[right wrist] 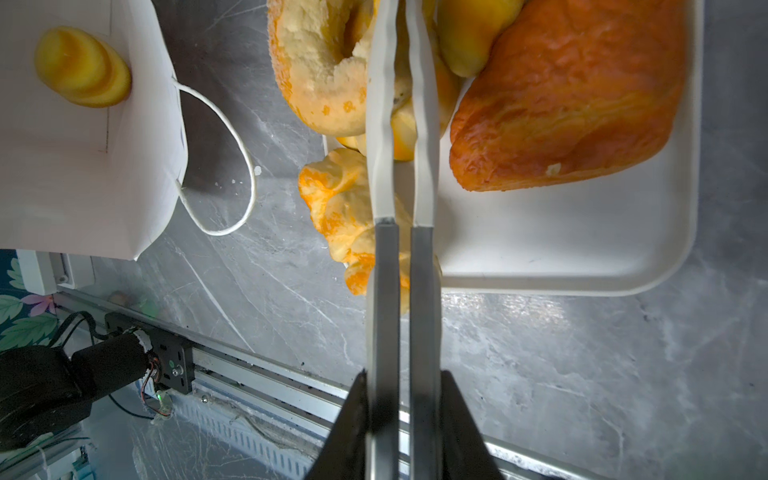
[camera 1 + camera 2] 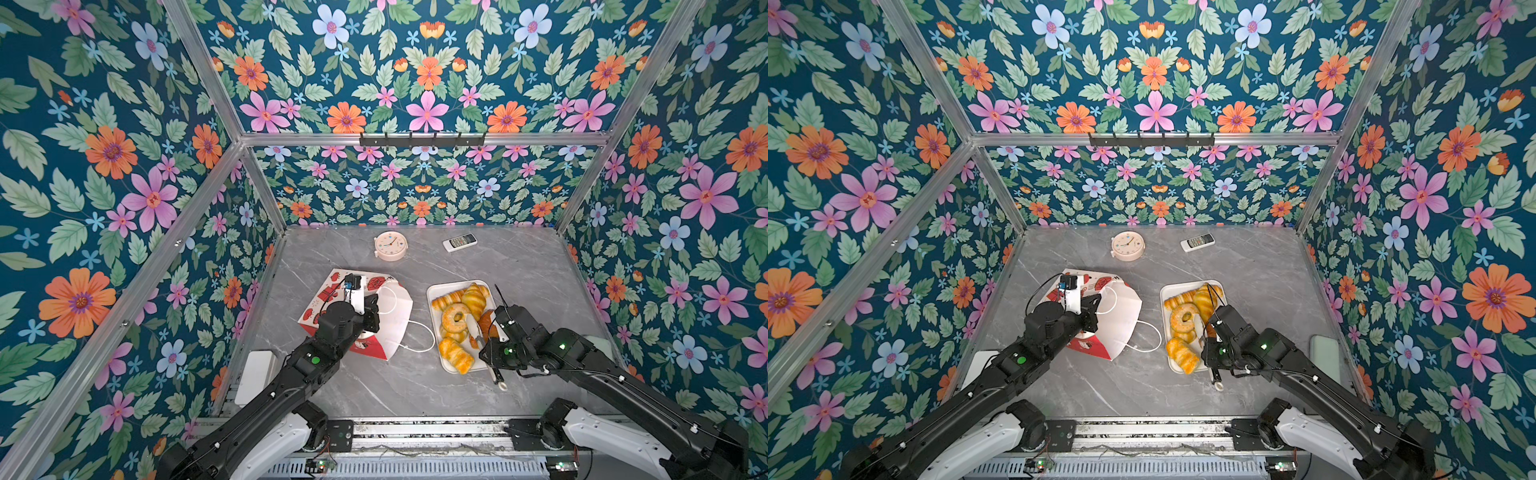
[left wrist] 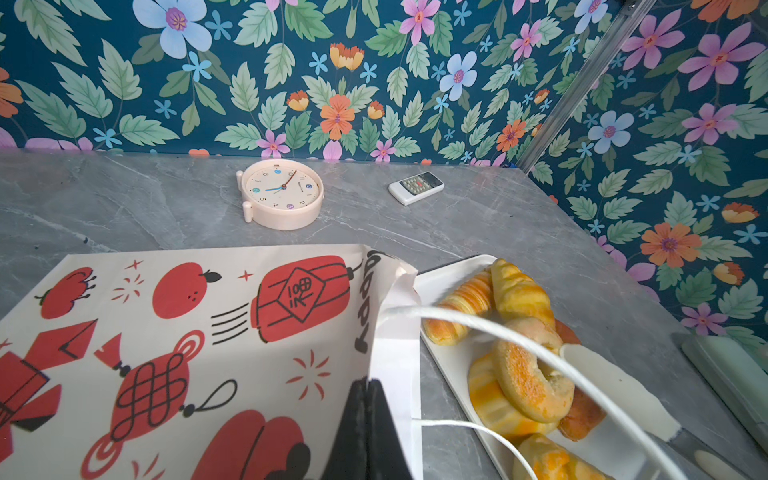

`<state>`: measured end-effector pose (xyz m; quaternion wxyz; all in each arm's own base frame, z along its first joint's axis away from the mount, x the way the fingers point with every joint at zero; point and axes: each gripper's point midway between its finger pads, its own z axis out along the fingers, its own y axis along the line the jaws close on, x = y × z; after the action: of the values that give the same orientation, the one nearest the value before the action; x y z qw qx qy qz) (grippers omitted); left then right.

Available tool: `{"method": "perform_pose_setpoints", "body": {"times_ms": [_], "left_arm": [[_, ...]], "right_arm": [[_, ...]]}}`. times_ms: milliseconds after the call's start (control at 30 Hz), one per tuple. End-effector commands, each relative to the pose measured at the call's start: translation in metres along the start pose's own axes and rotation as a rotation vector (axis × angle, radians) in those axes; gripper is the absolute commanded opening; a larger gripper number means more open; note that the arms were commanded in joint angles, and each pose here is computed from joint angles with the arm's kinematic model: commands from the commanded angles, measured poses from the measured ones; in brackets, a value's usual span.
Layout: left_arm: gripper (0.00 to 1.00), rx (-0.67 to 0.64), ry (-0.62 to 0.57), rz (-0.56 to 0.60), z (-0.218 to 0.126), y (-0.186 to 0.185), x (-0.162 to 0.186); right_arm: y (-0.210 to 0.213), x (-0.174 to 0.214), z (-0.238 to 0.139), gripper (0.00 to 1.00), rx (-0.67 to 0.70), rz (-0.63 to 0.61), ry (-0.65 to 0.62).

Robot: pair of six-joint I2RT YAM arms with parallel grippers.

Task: Take the fake bread out of the paper bag
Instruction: 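Lower the ring bread onto the tray and open the tongs, then move the open tongs back into the bag toward the small yellow bun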

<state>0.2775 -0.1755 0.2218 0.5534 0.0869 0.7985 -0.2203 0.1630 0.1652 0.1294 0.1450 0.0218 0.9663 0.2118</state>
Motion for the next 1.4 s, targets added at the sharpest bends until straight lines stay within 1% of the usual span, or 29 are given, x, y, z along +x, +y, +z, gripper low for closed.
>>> {"method": "perform_pose_setpoints", "body": {"times_ms": [0, 167, 267, 433, 567, 700, 800, 900, 1033, 1200, 1267, 1367], "left_arm": [[0.0, 0.009, -0.029, -0.015, 0.0, -0.002, -0.007], [0.0, 0.013, -0.024, -0.014, 0.002, -0.003, -0.005], [0.0, 0.016, -0.022, -0.012, 0.002, -0.003, -0.005], [0.0, 0.025, -0.024, -0.01, 0.003, -0.005, -0.007], [0.0, 0.025, -0.024, -0.005, 0.003, -0.006, -0.008], [0.0, 0.038, -0.021, 0.008, 0.004, -0.009, -0.011], [0.0, 0.055, -0.001, 0.035, 0.007, -0.014, -0.011], [0.0, 0.079, 0.014, 0.077, 0.011, -0.02, -0.013], [0.0, 0.118, 0.026, 0.15, 0.018, -0.031, -0.019], [0.0, 0.131, 0.057, 0.262, 0.035, -0.039, -0.029], [0.0, 0.148, 0.054, 0.307, 0.04, -0.045, -0.034], [0.0, 0.159, 0.061, 0.364, 0.047, -0.048, -0.036]], "right_arm": [[-0.005, -0.005, -0.004, 0.2, 0.024, 0.014, -0.035], [-0.006, -0.009, -0.012, 0.27, 0.018, 0.024, -0.077], [-0.007, -0.011, -0.016, 0.33, 0.018, 0.026, -0.095], [-0.01, -0.008, -0.015, 0.37, 0.031, 0.031, -0.087], [-0.013, -0.015, -0.027, 0.38, 0.041, 0.032, -0.144], [-0.033, -0.021, -0.048, 0.38, 0.142, 0.018, -0.217], [-0.036, -0.026, -0.065, 0.38, 0.168, -0.003, -0.257], [-0.018, -0.032, -0.072, 0.38, 0.094, -0.032, -0.272], [0.03, -0.039, -0.067, 0.36, -0.071, -0.095, -0.264], [0.1, -0.031, -0.037, 0.36, -0.2, -0.236, -0.191], [0.131, -0.025, -0.024, 0.36, -0.276, -0.281, -0.161], [0.159, -0.021, -0.007, 0.35, -0.328, -0.321, -0.132]]}}
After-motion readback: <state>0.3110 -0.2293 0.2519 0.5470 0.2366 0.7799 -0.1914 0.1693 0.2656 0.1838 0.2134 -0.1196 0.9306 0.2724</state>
